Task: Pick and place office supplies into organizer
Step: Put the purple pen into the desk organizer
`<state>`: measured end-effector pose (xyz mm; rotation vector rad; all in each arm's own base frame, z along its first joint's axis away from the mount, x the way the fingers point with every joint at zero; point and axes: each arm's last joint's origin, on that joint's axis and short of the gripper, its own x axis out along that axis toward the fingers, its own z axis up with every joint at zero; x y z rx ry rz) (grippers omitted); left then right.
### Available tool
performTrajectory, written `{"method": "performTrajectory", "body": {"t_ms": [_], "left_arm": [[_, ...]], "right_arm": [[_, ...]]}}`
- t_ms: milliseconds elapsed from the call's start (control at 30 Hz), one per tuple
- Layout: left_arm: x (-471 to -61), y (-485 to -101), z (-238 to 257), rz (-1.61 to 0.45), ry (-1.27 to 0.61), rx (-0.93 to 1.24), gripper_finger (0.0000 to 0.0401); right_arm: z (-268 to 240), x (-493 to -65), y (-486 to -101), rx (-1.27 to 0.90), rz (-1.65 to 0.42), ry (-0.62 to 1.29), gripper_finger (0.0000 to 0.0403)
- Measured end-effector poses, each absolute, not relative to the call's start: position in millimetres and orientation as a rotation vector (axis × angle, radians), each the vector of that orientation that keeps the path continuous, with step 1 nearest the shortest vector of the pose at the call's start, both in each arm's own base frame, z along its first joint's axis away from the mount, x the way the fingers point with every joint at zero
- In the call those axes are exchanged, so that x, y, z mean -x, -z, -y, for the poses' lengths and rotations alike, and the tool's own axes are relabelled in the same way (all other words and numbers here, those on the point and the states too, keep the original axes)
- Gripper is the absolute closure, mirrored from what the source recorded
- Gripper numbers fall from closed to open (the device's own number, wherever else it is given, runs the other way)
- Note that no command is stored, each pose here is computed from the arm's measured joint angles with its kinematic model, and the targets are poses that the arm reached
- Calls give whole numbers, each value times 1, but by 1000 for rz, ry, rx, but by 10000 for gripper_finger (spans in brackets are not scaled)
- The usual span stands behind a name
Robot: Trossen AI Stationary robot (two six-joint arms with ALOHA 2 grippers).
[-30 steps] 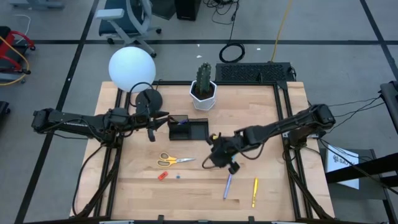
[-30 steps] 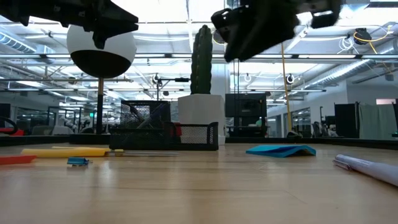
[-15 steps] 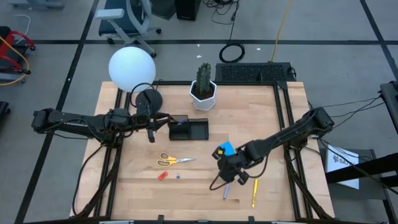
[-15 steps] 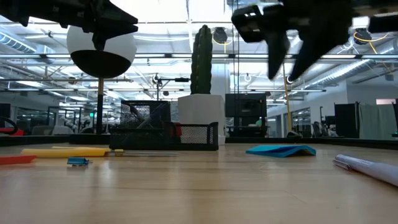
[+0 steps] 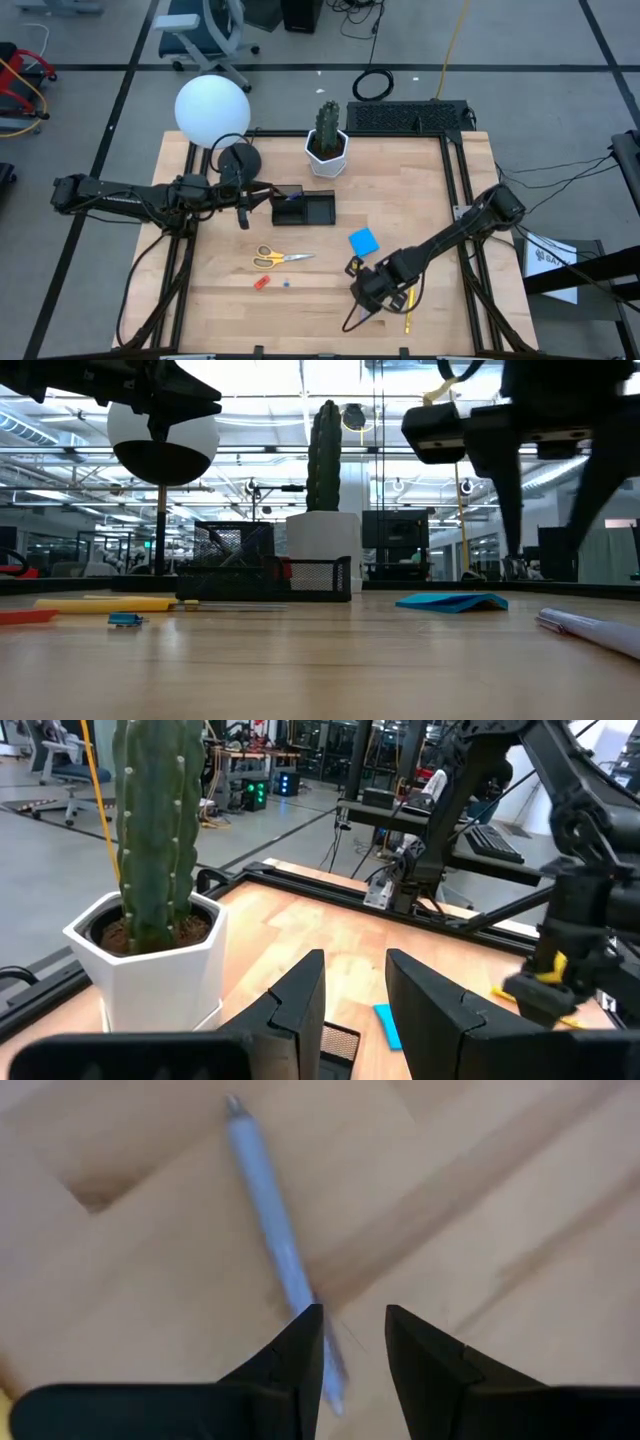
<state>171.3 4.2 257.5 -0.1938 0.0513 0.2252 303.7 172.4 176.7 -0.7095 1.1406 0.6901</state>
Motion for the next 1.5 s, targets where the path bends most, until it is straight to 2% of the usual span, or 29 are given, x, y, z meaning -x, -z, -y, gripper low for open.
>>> {"method": "performTrajectory", "body": {"t_ms": [400,1200,1300,1433,1500], "left_arm": [[-171,-255,-4,-74,-228,197,286],[-171,-255,-4,-71,-229,211,286],[-171,-255,-4,-71,-228,211,286],[-171,-255,-4,-72,-228,211,286],[-171,-255,-4,-71,-228,215,286]], "right_arm": [[-207,-317,-157,767,-1211,-793,302],[-214,-324,-137,761,-1219,-857,304],[-213,-324,-137,756,-1221,-857,319],[-213,-324,-136,755,-1223,-858,370],[-213,-325,-136,749,-1222,-855,381]]}}
